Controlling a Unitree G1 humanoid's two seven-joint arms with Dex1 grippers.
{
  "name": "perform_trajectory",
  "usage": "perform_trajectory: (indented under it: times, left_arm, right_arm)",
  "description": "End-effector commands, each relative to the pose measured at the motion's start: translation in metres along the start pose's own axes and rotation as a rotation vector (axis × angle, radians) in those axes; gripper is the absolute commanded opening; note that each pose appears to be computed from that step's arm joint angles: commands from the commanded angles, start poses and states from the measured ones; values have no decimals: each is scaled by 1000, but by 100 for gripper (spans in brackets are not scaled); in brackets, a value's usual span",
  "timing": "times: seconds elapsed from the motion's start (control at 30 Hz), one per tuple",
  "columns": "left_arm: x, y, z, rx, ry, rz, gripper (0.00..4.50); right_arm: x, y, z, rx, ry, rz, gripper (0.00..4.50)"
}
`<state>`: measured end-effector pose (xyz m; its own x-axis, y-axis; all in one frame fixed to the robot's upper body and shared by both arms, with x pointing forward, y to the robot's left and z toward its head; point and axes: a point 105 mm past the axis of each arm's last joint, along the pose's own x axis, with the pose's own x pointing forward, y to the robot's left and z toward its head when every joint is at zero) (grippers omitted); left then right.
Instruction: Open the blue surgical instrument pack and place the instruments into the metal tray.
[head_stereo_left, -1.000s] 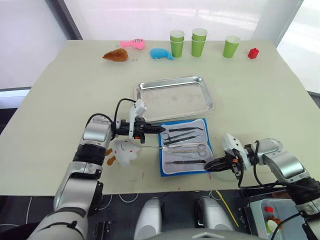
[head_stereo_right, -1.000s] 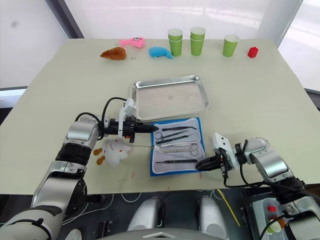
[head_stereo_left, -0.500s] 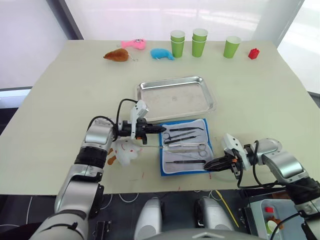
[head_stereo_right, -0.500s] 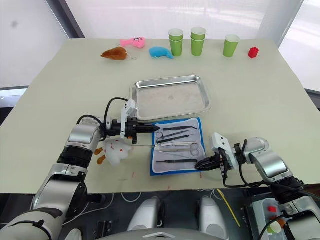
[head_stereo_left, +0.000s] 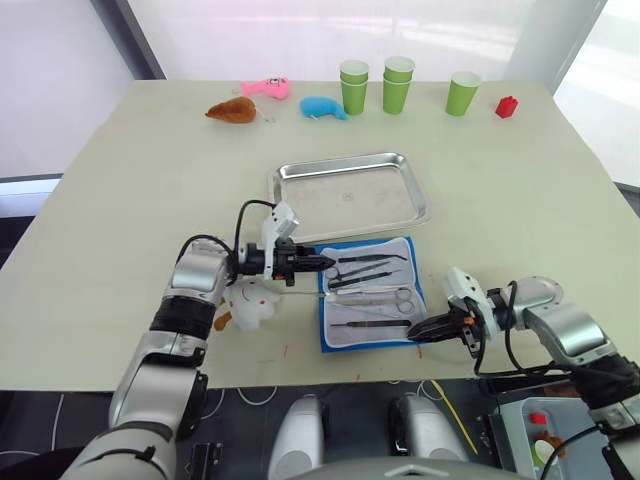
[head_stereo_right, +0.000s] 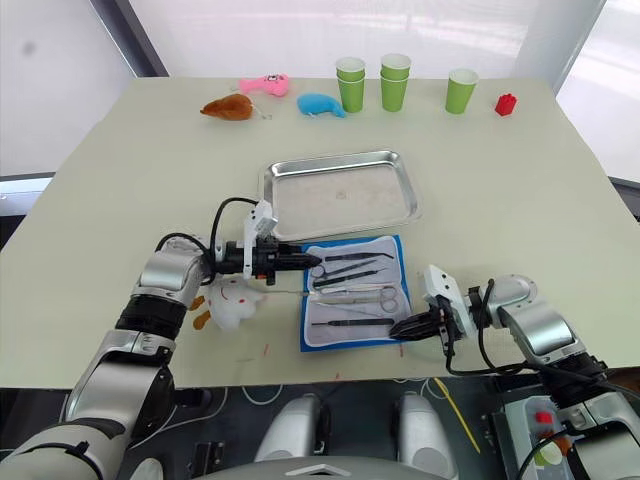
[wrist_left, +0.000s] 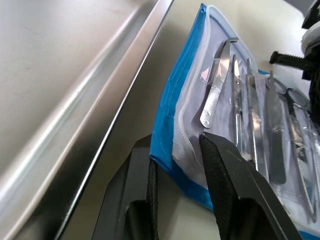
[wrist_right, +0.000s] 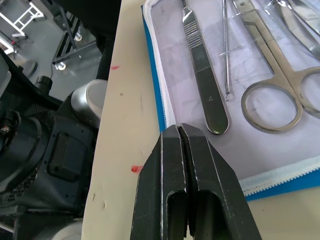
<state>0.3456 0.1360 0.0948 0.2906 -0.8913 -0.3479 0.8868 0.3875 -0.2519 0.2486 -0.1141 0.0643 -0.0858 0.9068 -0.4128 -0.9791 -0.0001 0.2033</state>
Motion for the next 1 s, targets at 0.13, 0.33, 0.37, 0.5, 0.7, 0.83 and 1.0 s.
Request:
perform_trajectory:
  times: [0.13,0.33,0.37,0.5,0.7,0.83,1.0]
  left_arm:
    - [-14,-4,12,18,-86,-31,146]
    - [-20,-11,21,66,-127,-71,146]
    - [-21,-12,22,68,-129,-76,146]
    - [-28,-10,21,79,-122,-60,146]
    - [-39,-11,26,114,-127,-50,146]
    - [-48,-18,36,182,-163,-83,146]
    - [-65,-27,52,307,-206,-77,146]
  right_arm:
    - [-6,5,-4,27,5,-1,167]
    - [-18,10,10,1,-43,-15,248]
    - [-20,11,12,0,-49,-19,248]
    - [-34,11,27,-19,-87,-53,248]
    - [-49,3,46,-86,-174,-122,248]
    - [-52,-7,57,-157,-244,-179,248]
    - [-47,-17,67,-251,-282,-224,378]
